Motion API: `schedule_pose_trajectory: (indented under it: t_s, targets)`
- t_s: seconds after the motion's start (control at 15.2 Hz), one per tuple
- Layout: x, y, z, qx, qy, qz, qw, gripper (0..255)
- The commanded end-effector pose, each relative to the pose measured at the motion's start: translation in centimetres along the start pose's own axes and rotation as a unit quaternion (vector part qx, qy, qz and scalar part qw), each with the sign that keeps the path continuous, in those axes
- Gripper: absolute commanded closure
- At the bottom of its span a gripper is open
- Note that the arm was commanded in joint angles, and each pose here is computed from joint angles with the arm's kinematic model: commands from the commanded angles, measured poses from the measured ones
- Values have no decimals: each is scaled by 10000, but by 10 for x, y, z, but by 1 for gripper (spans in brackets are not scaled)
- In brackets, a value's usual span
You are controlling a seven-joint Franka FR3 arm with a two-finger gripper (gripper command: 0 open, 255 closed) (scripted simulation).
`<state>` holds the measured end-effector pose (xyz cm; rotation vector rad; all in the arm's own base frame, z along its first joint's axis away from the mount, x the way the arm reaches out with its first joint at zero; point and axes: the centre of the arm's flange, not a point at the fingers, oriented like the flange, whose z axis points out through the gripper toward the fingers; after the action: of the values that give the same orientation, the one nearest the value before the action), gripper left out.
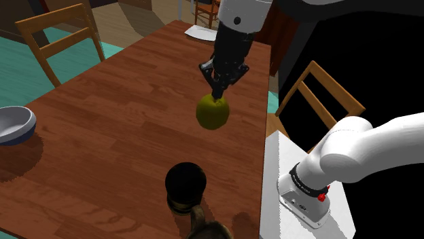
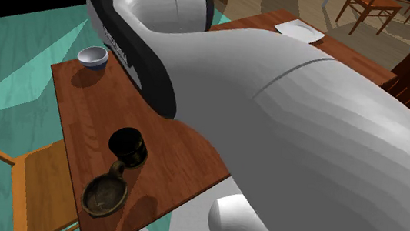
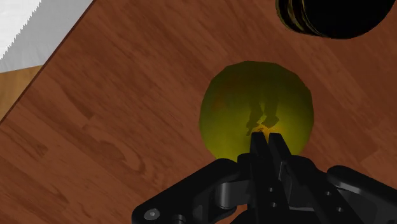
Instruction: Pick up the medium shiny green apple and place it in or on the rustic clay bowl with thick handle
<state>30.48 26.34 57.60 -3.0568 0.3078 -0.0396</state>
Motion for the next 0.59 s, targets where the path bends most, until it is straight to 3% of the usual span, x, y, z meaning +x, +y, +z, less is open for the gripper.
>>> schedule_pose_trajectory:
  t_s: [0.0, 0.53]
  targets:
    - [-25, -10, -9, -1, -1, 4, 10000, 255]
    - [-117, -58, -29, -1, -1, 4, 10000, 255]
